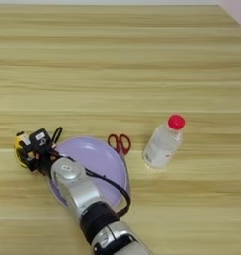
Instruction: Move the objects on the table
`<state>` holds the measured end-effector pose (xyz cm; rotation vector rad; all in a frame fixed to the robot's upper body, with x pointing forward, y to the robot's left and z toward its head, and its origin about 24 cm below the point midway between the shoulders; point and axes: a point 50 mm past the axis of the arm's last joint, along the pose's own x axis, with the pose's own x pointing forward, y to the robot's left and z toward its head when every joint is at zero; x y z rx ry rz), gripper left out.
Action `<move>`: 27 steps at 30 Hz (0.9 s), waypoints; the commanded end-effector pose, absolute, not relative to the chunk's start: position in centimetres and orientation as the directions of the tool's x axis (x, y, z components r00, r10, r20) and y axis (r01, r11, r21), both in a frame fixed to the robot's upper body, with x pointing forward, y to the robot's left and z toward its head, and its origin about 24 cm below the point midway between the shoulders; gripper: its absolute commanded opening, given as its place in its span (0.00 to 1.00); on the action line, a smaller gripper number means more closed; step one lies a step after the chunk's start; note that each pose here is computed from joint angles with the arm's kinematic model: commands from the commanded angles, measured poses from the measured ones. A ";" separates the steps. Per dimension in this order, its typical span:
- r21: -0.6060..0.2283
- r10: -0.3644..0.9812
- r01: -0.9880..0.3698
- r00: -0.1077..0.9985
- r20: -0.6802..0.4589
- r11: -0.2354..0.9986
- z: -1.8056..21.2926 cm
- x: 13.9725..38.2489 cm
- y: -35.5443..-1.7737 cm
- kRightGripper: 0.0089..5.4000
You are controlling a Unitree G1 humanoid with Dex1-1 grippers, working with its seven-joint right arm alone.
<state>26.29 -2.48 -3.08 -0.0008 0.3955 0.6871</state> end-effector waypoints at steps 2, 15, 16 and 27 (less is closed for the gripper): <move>0.201 0.708 -0.685 0.702 -0.075 0.700 3.2 27.4 4.2 0.46; 0.192 0.704 -0.682 0.706 -0.077 0.705 3.2 27.4 4.1 0.71; 0.192 0.704 -0.683 0.706 -0.077 0.705 3.2 27.4 4.1 0.73; 0.190 0.704 -0.683 0.706 -0.075 0.705 3.2 27.4 4.1 0.92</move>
